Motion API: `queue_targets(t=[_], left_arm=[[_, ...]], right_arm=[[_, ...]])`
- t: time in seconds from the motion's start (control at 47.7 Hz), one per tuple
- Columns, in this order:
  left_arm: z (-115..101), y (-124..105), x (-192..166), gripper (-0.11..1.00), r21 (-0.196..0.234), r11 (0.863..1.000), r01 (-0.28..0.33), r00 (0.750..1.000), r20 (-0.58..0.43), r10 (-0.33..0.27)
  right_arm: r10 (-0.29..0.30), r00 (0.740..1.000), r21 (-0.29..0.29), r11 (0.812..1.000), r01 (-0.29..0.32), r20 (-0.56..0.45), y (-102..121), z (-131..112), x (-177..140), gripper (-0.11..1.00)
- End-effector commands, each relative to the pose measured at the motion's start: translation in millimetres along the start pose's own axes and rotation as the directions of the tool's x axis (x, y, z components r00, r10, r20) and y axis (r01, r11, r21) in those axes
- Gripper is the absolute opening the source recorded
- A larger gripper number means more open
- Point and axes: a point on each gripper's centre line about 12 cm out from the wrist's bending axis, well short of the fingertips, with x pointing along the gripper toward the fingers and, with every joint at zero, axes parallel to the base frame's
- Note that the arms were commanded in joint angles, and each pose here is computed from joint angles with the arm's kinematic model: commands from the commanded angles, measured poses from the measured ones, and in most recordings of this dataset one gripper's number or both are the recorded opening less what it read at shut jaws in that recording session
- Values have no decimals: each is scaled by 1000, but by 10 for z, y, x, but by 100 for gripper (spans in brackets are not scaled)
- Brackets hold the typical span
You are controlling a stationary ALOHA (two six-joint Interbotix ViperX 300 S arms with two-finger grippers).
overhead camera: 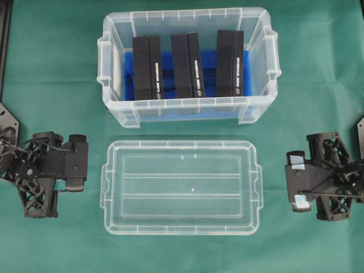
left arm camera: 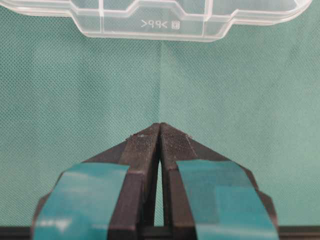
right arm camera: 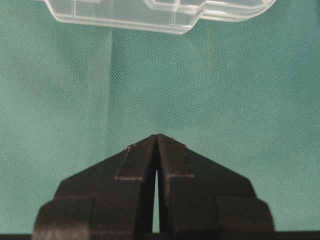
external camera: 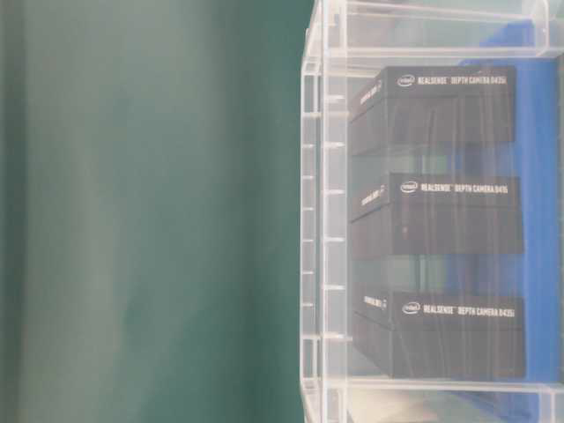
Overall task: Clamp the lid of the box with both arms, then lift and open it.
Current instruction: 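Open both grippers and withdraw them sideways from the lid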
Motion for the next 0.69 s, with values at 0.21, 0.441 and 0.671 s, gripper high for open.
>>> queue_targets(t=[0.21,0.441,0.671], left_arm=[[283,-318,-217,1,64,996,65,994,80,-70],[389,-455,-337,1,98,993,70,994,71,-77],[571,-546,-496,1,112,990,90,986,131,-105]], right_arm=[[58,993,-5,998,-58,100,182,321,-253,0],[52,992,-21,999,-50,114,269,458,-361,0],[85,981,-11,996,-84,174,348,667,-520,0]])
